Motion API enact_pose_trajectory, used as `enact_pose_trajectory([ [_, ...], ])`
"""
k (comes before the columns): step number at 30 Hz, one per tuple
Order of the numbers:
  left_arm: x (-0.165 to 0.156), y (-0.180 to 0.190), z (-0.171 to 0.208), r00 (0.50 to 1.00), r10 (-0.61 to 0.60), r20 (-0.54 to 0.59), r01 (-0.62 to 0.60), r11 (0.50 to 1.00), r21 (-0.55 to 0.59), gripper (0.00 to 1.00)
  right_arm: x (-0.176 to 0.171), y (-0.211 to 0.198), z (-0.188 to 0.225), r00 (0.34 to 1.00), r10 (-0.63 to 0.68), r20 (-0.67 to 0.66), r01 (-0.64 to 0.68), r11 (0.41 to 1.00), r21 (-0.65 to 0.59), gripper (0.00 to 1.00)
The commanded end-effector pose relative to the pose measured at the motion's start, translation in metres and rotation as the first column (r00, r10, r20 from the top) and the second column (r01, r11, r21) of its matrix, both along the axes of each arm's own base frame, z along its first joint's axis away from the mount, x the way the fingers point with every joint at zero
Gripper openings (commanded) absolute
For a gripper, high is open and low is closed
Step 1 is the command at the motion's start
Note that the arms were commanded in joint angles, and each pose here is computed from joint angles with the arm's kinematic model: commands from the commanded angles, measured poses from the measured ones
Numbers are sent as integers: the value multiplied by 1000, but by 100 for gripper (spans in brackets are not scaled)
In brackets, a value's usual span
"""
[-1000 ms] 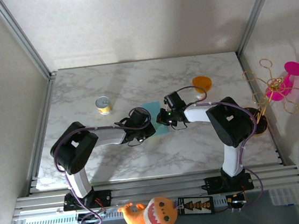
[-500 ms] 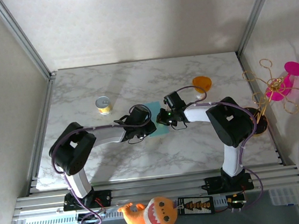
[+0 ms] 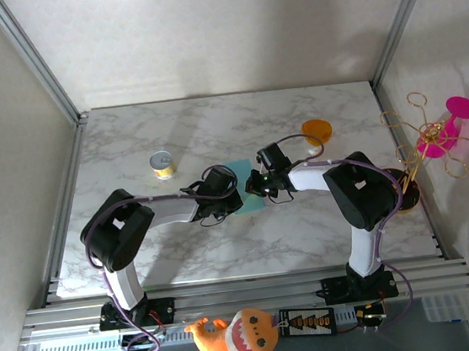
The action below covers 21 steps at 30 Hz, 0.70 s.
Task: Fold a paper plane with a square sheet of paper (pick it up from the middle)
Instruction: Fold the triangle a second time at the center of the table.
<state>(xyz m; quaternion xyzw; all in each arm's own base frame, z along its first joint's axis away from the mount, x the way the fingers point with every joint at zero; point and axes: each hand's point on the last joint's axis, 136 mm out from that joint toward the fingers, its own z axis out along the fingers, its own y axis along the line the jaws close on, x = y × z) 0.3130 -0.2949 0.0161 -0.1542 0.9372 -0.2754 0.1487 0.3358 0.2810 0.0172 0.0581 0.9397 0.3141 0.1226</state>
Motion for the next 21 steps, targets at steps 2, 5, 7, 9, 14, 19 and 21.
enact_pose_trajectory([
  [2,-19,23,-24,997,24,-67,-19,997,74,2,-9,-25,-22,998,-26,-59,19,994,-109,2],
  [5,-21,24,-26,997,20,-70,-15,997,78,1,5,-13,8,999,16,31,-15,1000,-24,3],
  [7,-20,23,-25,997,16,-69,-11,997,73,0,7,-1,27,993,74,87,-77,997,32,3],
  [9,-20,22,-25,998,14,-68,-9,997,73,0,2,7,37,986,121,112,-129,989,74,2],
  [14,-18,21,-25,998,9,-64,-4,997,74,0,-18,20,30,984,162,73,-170,978,119,2],
  [19,-18,21,-24,998,9,-62,-4,997,73,0,-27,22,13,985,169,21,-170,979,109,2],
  [21,-18,21,-24,998,12,-58,-7,997,75,0,-30,23,7,985,174,7,-174,979,109,2],
])
